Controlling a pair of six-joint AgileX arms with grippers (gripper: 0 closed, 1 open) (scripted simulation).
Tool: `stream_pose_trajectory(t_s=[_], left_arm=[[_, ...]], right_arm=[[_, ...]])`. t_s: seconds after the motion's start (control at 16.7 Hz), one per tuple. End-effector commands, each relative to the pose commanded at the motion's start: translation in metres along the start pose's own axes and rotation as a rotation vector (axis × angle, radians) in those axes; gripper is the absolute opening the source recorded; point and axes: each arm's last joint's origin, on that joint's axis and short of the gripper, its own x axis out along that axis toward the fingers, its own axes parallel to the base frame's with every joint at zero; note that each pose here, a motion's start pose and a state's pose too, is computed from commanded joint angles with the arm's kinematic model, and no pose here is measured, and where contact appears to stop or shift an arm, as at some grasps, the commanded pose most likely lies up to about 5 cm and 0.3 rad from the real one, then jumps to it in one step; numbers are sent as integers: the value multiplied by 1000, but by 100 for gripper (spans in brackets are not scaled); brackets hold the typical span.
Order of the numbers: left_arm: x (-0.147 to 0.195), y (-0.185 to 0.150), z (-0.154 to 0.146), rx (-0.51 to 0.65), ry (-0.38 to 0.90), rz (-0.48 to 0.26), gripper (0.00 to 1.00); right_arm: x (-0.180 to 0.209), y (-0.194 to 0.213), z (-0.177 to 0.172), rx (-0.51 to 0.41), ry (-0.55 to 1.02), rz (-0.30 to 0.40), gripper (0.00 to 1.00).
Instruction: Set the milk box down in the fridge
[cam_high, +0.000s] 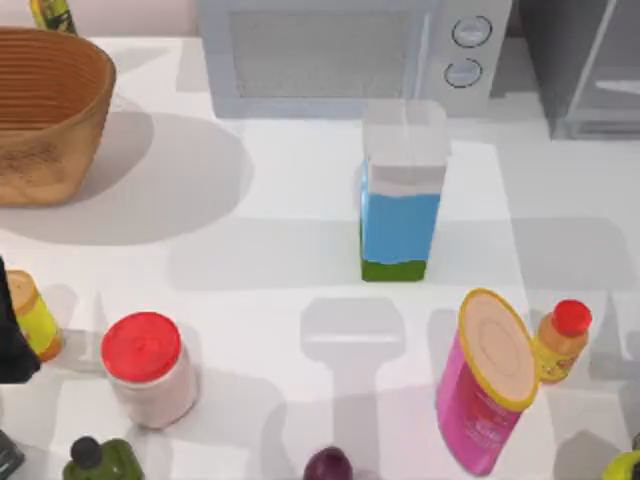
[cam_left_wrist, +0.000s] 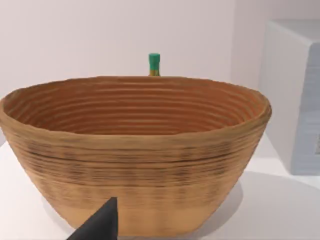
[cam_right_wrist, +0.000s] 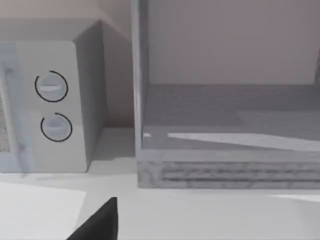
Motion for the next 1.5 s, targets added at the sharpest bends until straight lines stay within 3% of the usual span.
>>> stream_pose_trajectory(t_s=[0.24,0.6,0.78,0.96,1.2,1.5], left_arm=[[0,0,0,0,0,0,100],[0,0,0,0,0,0,100],[0,0,0,0,0,0,100],[0,0,0,0,0,0,100],[0,0,0,0,0,0,100],[0,0,0,0,0,0,100]], right_arm=[[0,2,8,15,-5,7,100],[19,27,71,138,-3,31,100],[48,57,103,200,31,33,100],[86,104,113,224,101,31,100],[128,187,83,191,209,37,100],[148,258,5,84,329,38,100]])
